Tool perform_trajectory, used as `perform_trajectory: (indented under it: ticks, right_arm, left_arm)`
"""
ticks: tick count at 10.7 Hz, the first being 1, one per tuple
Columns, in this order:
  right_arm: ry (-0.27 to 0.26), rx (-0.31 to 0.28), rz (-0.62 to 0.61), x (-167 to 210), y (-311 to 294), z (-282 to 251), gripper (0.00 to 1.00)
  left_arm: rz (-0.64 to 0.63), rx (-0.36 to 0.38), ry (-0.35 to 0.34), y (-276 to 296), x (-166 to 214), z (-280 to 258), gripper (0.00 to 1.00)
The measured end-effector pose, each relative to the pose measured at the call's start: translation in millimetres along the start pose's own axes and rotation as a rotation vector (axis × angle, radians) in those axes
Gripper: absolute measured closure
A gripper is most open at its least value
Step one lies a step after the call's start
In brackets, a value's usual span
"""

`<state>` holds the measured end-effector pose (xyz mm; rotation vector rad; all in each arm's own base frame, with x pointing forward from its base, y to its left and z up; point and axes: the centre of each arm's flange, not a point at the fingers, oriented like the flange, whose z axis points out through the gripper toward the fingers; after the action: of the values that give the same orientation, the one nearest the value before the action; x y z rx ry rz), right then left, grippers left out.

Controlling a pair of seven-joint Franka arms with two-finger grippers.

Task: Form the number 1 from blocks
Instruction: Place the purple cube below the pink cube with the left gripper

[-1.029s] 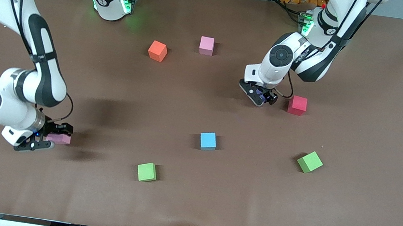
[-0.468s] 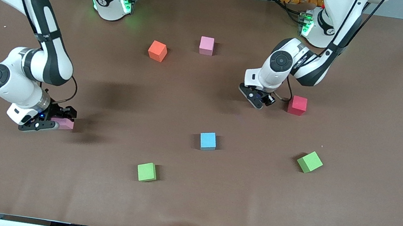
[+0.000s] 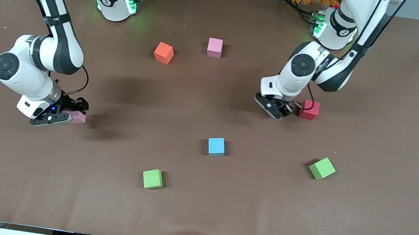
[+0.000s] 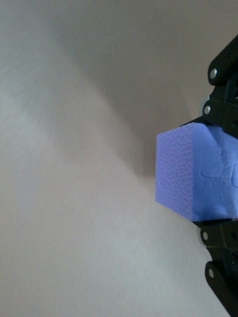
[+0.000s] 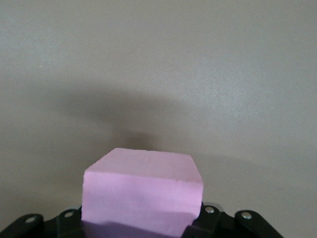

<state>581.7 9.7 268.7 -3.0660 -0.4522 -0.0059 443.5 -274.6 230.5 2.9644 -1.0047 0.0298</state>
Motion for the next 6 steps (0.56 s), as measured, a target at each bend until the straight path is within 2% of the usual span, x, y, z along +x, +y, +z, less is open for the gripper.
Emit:
perform_trajectory:
  ticks: [3,6]
  right_arm:
    - [-0.005,0.001,-0.011,0,-7,2,0.33]
    - [-0.015,0.005,-0.019,0,-12,3,0.33]
  left_arm:
    - [-0.106,0.014,0.046,-11,13,-27,0.39]
    - [-0.199,0.021,0.041,-21,23,-45,0.39]
